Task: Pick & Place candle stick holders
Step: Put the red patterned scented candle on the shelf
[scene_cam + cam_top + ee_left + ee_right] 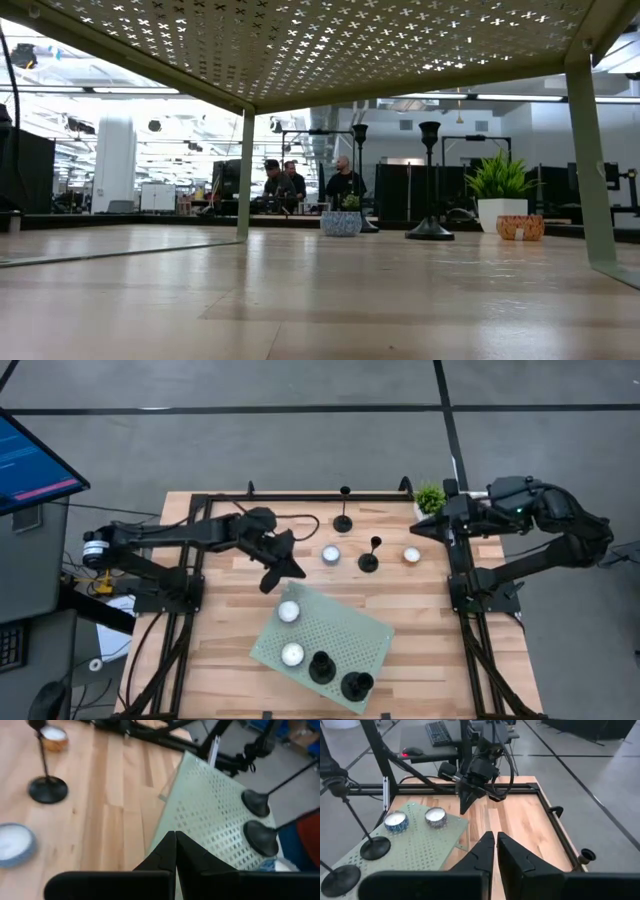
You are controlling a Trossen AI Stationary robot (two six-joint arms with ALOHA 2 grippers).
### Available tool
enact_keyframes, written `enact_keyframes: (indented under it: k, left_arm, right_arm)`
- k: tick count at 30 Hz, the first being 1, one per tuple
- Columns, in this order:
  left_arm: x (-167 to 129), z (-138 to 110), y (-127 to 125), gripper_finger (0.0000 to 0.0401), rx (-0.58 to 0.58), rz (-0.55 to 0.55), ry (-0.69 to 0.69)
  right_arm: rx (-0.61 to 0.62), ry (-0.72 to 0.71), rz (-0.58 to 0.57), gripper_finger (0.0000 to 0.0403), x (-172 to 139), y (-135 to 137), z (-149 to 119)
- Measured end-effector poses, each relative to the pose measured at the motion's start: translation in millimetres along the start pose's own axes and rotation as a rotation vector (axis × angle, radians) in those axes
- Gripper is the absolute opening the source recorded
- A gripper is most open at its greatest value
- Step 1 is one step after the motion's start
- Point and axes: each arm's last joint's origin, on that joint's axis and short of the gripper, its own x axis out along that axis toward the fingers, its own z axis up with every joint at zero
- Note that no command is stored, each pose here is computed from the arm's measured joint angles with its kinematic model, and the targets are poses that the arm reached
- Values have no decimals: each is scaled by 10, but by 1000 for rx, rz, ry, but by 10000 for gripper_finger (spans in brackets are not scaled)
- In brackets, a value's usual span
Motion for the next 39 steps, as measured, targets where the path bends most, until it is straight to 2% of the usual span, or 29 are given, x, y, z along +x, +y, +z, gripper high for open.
enact_keyframes:
  k: [4,12,26,34,36,39]
  left_arm:
    - [121,-56,14,1,34,-16,41]
    - [229,-342,-22,1,31,48,117]
    - [350,-511,-250,1,38,-22,149]
    - [199,-507,-389,2,-5,-44,159]
    - [106,-514,-427,2,-13,-18,165]
    - [-59,-445,-477,2,22,52,81]
  right_arm:
    - [0,1,0,5,4,0,0]
    - [24,18,0,3,5,0,-15]
    - [40,14,0,1,5,0,-11]
    - [57,13,-1,1,3,0,-10]
    - [59,13,0,1,4,0,-10]
    - [59,13,0,1,4,0,-10]
